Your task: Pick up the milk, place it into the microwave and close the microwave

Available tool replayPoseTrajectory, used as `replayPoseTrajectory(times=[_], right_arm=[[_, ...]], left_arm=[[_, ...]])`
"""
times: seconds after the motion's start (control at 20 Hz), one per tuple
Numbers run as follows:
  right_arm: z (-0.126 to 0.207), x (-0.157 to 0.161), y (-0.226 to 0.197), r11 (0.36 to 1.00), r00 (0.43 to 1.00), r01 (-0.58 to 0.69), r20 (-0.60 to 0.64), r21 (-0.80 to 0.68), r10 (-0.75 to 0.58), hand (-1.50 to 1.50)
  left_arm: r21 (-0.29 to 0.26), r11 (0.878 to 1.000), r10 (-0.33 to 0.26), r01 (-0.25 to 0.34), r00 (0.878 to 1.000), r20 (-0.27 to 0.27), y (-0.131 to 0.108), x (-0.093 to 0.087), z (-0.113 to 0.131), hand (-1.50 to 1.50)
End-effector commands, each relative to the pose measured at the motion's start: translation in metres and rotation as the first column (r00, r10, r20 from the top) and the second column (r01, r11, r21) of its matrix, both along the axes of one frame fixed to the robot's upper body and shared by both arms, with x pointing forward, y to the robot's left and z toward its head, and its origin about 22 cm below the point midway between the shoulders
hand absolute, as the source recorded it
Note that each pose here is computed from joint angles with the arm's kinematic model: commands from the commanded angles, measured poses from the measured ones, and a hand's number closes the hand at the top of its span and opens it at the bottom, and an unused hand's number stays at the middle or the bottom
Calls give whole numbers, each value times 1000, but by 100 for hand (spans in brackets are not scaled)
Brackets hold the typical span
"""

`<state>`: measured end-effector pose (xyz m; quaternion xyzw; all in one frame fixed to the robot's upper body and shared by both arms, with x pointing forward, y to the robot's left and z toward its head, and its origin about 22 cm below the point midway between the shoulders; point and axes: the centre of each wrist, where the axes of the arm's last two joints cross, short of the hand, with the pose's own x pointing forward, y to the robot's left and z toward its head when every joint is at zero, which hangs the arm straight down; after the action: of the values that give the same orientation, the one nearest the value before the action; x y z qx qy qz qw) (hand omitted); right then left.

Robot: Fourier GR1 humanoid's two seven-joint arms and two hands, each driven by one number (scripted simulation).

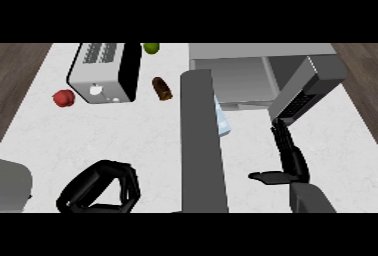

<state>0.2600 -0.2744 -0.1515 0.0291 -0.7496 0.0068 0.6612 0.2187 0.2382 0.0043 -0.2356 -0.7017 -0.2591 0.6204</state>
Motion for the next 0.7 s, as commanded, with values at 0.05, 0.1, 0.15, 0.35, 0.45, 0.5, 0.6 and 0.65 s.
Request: replayPoseTrajectory(times=[0.05, 0.1, 0.15, 0.35, 0.45, 0.5, 0.6, 0.65], right_arm=[[-19, -62, -30, 998, 998, 64, 14, 5, -64, -150], [-10, -56, -41, 999, 999, 42, 16, 23, -42, -150], [-10, -71, -52, 999, 999, 48, 25, -4, -48, -150], [10, -103, -93, 998, 996, 64, 60, 8, -65, -150], [14, -125, -91, 997, 994, 79, 75, 12, -79, -150], [13, -144, -95, 997, 994, 74, 76, 27, -76, -150], [30, -138, -102, 999, 995, 33, 89, 40, -37, -150], [40, -143, -116, 999, 993, 28, 115, 41, -33, -150]], left_arm=[[62, 996, -71, 70, 997, 5, -29, 15, -9, 150], [89, 992, -88, 86, 996, 18, -31, 27, -8, 150], [117, 990, -79, 73, 996, 48, -36, 29, -3, 150], [115, 985, -135, 130, 990, 34, -55, 27, -21, 150], [124, 983, -141, 132, 987, 72, -70, 29, -22, 150], [127, 984, -138, 127, 987, 84, -73, 35, -23, 150], [133, 983, -140, 125, 984, 110, -92, 32, -36, 150], [111, 986, -134, 122, 986, 104, -97, 32, -40, 150]])
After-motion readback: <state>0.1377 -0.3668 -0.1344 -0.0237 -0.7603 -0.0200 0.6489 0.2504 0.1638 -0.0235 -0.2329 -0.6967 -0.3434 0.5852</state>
